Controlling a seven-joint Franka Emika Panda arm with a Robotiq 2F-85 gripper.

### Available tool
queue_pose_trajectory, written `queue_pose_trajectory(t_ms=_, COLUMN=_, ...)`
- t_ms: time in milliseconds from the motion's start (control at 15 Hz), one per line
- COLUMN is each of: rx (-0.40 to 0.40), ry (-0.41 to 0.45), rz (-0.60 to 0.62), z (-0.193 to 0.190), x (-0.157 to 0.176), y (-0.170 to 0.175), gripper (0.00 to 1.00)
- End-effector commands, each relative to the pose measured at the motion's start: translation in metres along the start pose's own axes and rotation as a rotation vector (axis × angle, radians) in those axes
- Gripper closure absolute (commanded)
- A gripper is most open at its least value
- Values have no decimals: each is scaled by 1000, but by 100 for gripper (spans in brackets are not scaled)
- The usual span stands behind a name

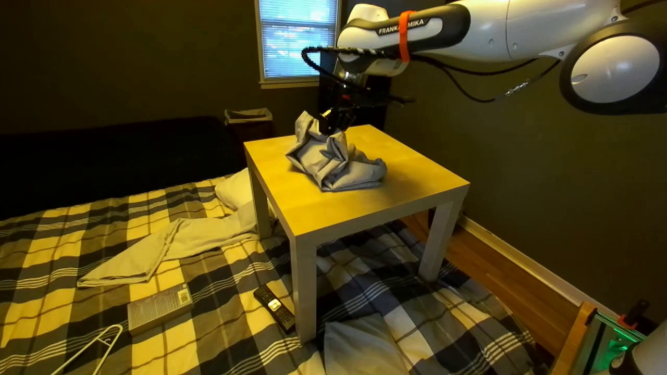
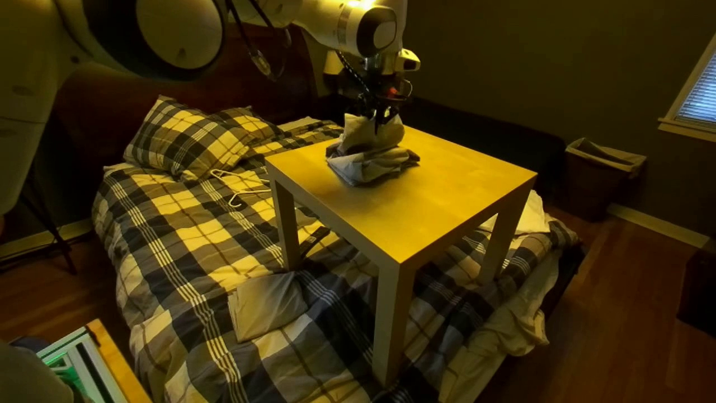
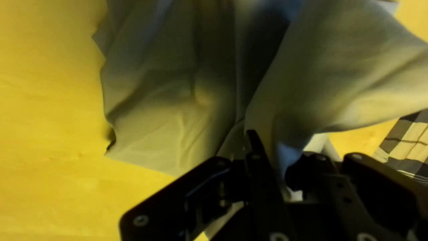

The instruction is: Fold the pillowcase on the table from the left to right.

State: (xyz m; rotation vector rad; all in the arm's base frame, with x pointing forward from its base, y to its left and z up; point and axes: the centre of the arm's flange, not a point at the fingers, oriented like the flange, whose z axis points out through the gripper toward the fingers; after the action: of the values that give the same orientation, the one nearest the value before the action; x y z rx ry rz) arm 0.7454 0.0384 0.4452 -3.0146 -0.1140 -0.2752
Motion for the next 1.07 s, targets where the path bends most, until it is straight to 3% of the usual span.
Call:
queue_pose_trajectory(t_ms=0, rx=81, ry=-135, rz=115, z=-29, x=-2, y=-2, gripper=98)
queue_pose_trajectory(t_ms=467, rx=329, ry=-220, rz=167, z=-19, x=-15, y=35, gripper=98)
queue_pose_trajectory(t_ms=1000, rx=451, ry=-306, rz=236, z=-11, x=-37, y=103, gripper=98)
